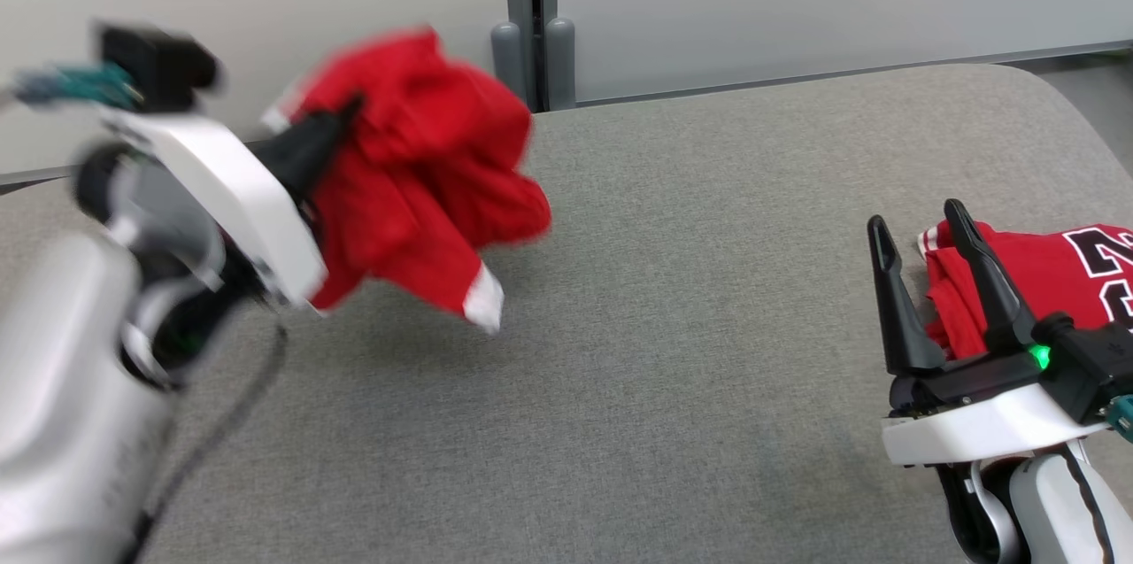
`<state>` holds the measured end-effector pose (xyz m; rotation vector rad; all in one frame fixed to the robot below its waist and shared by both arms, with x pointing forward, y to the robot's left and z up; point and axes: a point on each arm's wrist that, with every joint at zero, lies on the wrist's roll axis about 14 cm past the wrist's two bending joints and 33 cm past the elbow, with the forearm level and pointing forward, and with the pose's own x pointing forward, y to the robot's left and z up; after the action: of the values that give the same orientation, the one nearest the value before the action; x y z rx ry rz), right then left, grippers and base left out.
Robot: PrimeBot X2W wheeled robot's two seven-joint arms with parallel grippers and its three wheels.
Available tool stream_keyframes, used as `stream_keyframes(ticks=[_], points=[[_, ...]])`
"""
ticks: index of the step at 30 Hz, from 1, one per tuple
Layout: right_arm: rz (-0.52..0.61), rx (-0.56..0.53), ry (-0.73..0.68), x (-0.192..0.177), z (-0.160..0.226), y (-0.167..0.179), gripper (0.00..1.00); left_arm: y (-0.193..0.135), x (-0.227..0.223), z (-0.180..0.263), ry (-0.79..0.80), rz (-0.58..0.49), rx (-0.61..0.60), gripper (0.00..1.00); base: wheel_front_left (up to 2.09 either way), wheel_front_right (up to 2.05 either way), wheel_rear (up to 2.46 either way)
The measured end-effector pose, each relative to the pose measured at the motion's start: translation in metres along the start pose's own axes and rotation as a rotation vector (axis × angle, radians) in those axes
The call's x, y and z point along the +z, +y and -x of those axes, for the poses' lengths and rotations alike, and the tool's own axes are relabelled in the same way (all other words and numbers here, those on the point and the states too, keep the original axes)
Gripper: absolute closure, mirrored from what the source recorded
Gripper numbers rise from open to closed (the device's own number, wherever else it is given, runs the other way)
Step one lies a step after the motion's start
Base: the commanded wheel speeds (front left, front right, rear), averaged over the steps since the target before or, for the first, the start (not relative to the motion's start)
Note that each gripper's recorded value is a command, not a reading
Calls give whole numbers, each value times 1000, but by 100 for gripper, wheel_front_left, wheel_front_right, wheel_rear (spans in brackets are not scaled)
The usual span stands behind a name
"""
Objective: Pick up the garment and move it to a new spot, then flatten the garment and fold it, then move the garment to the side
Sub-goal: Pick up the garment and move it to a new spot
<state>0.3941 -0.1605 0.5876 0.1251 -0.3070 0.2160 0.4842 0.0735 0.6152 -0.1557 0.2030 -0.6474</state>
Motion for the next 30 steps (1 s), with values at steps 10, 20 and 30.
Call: stream_keyframes(ticks=[10, 20, 30], points=[[9, -43, 27, -6, 13, -13, 0, -53, -124, 15, 170, 176, -55, 100, 0, 0, 0], [7, -12, 48, -11, 16, -5, 0, -57, -171, 27, 187, 266, 12, 0, 0, 0, 0], [1, 11, 48, -10, 18, 4, 0, -20, -113, 47, -2, 126, 118, 0, 0, 0, 0]])
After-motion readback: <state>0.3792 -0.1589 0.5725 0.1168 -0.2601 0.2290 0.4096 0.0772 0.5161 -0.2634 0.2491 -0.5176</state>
